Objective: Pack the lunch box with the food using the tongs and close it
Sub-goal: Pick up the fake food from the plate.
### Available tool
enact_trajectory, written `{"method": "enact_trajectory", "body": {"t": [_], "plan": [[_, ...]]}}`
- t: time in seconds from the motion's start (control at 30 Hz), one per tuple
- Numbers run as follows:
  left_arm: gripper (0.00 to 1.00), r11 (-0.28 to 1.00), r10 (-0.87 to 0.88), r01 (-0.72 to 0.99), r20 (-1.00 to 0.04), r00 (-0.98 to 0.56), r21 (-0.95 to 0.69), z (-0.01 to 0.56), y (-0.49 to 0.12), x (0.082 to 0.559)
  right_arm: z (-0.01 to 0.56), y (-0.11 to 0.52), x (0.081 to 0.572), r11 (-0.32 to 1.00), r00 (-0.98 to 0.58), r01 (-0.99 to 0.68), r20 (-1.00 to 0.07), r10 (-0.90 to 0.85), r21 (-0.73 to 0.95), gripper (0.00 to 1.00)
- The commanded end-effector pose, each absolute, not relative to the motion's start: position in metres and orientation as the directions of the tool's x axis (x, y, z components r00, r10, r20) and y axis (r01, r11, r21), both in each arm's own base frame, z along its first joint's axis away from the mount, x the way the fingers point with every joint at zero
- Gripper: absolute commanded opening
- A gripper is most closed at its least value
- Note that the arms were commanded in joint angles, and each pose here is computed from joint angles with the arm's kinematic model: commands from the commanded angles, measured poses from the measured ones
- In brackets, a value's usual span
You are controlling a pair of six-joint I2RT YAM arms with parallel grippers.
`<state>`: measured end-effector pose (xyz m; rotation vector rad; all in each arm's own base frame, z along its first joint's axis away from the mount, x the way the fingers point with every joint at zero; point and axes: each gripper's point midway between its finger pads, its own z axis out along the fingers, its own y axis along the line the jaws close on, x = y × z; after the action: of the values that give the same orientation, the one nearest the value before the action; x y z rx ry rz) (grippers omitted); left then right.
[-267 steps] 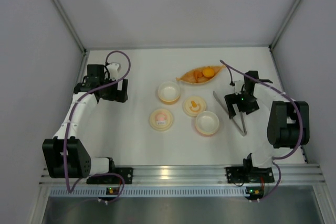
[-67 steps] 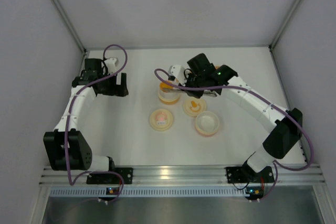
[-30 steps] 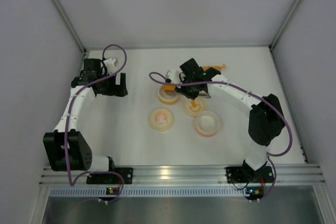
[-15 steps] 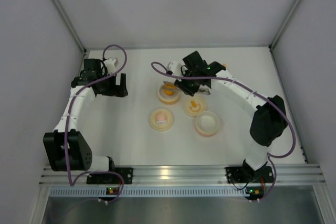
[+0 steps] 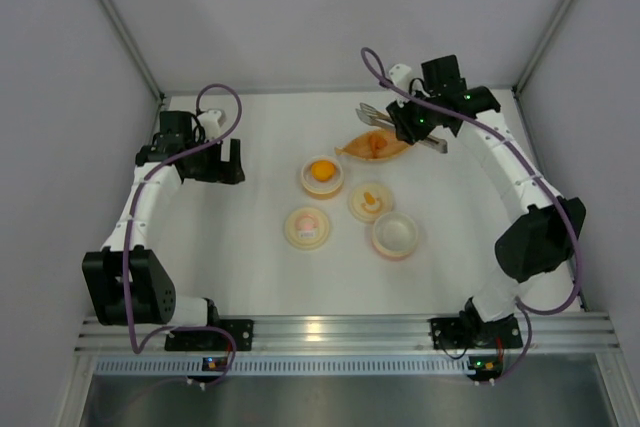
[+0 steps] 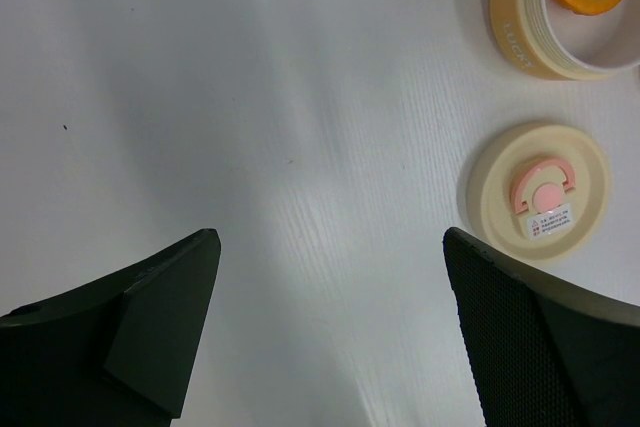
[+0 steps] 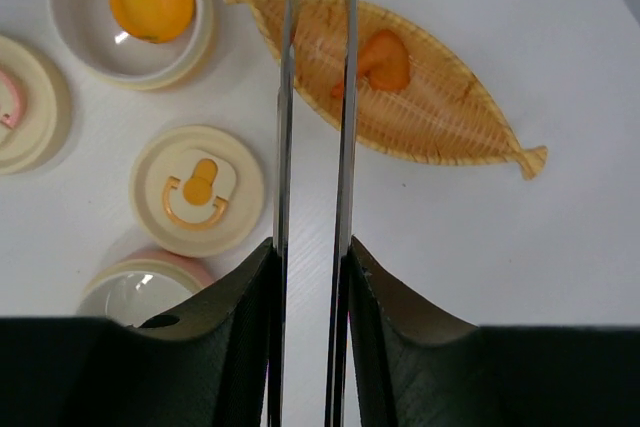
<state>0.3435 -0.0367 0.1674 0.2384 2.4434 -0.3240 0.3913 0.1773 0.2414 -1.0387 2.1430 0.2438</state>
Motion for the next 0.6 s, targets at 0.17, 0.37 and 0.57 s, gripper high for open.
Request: {"method": "enact_trajectory", "body": {"t": [0.17,0.37,0.57], "plan": [[0.98,0.949,0.083,0.261,-0.653,-0.753,-0.18,0.177,-0.038,0.351,0.221,0.125,0.394,0.79,-0.609,-0.613,-0.633,-0.478,-0.007,0.3],[0.98,0.948,0.074,0.252,-0.64,-0.765,-0.192,0.171,-0.039,0.352,0.204,0.134,0.38,0.84,-0.709,-0.531,-0.598,-0.373,0.107,0.29],[0.98,0.954,0.062,0.232,-0.633,-0.772,-0.19,0.169,-0.036,0.354,0.19,0.148,0.381,0.874,-0.735,-0.478,-0.584,-0.343,0.089,0.28]]}}
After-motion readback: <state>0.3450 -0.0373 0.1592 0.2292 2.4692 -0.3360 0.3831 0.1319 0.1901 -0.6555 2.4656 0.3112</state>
